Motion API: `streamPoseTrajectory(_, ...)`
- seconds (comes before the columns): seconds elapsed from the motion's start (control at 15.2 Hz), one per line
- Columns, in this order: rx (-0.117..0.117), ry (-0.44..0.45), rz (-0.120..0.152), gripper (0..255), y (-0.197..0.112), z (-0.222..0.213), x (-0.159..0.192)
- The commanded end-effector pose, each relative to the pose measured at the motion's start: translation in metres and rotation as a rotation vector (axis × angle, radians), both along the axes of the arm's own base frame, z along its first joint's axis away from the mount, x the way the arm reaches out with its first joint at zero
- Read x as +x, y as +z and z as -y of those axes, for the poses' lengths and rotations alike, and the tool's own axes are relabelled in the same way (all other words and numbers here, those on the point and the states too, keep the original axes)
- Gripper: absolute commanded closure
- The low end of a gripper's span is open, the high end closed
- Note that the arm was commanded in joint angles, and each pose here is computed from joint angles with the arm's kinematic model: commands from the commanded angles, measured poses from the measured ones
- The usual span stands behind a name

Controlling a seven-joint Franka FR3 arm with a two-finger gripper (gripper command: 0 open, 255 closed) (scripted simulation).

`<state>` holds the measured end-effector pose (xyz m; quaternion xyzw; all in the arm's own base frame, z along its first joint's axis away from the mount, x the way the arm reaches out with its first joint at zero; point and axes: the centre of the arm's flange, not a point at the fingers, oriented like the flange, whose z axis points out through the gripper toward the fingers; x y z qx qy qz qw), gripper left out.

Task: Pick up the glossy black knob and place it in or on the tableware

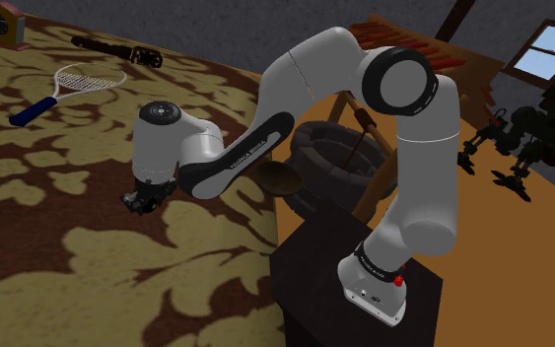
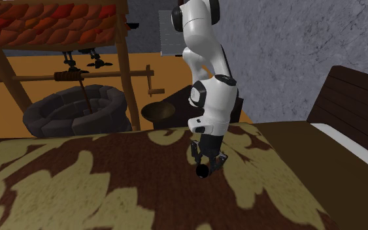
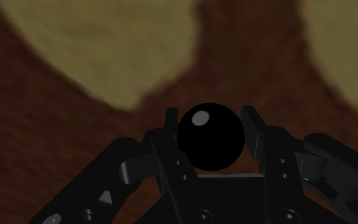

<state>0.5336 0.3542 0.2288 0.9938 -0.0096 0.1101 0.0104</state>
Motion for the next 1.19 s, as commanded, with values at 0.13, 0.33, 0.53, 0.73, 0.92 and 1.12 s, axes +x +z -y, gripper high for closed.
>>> streamPoseTrajectory(0.13, 0.0, 0.0, 0.0, 255, 0.0, 0.0, 0.0)
streamPoseTrajectory(0.33, 0.0, 0.0, 0.0, 255, 0.0, 0.0, 0.0)
streamPoseTrajectory(0.53, 0.0, 0.0, 0.0, 255, 0.005, 0.0, 0.0)
streamPoseTrajectory(0.73, 0.0, 0.0, 0.0, 255, 0.021, 0.0, 0.0)
streamPoseTrajectory(0.92, 0.0, 0.0, 0.0, 255, 0.037, 0.0, 0.0)
streamPoseTrajectory(1.12, 0.0, 0.0, 0.0, 255, 0.053, 0.0, 0.0)
